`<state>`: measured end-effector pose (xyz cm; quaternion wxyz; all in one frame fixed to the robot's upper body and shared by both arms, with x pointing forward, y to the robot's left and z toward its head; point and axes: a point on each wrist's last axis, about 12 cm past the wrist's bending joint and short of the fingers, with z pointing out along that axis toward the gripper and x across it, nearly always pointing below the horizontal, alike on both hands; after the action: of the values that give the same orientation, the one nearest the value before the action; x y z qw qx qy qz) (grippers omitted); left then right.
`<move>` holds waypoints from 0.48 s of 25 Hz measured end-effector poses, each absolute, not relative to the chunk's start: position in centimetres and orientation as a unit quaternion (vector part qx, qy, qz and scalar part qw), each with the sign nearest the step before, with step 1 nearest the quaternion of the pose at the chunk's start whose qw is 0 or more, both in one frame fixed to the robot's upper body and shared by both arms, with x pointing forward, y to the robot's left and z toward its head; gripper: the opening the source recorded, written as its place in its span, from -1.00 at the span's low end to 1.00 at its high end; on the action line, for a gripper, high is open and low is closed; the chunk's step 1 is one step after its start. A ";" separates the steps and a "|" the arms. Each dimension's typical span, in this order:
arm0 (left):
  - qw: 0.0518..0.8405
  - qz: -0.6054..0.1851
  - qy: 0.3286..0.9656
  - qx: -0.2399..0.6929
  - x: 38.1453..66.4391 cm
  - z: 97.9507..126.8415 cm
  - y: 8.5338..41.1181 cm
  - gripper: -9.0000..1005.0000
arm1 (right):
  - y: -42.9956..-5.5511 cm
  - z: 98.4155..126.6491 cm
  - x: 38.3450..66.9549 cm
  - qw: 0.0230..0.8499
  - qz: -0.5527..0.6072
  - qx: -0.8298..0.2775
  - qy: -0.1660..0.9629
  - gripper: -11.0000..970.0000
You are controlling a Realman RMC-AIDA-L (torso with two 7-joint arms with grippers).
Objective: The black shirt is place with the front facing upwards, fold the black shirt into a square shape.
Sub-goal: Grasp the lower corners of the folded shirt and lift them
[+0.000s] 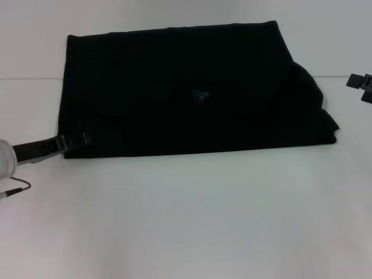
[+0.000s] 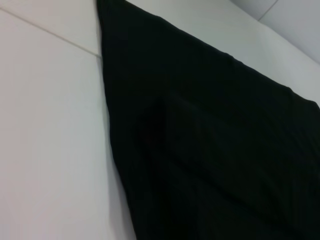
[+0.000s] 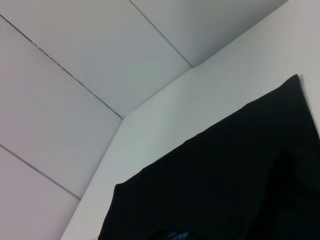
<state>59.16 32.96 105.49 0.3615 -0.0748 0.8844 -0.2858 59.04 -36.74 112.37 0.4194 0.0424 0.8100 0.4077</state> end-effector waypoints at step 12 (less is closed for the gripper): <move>0.345 -0.279 0.894 -0.068 59.6 105.5 32.1 0.43 | -36.9 112.3 58.9 0.419 0.411 0.045 0.808 0.91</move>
<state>59.56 32.08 105.52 0.3449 -0.0676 0.8936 -0.2793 58.87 -36.86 112.32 0.4194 0.0451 0.8084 0.4105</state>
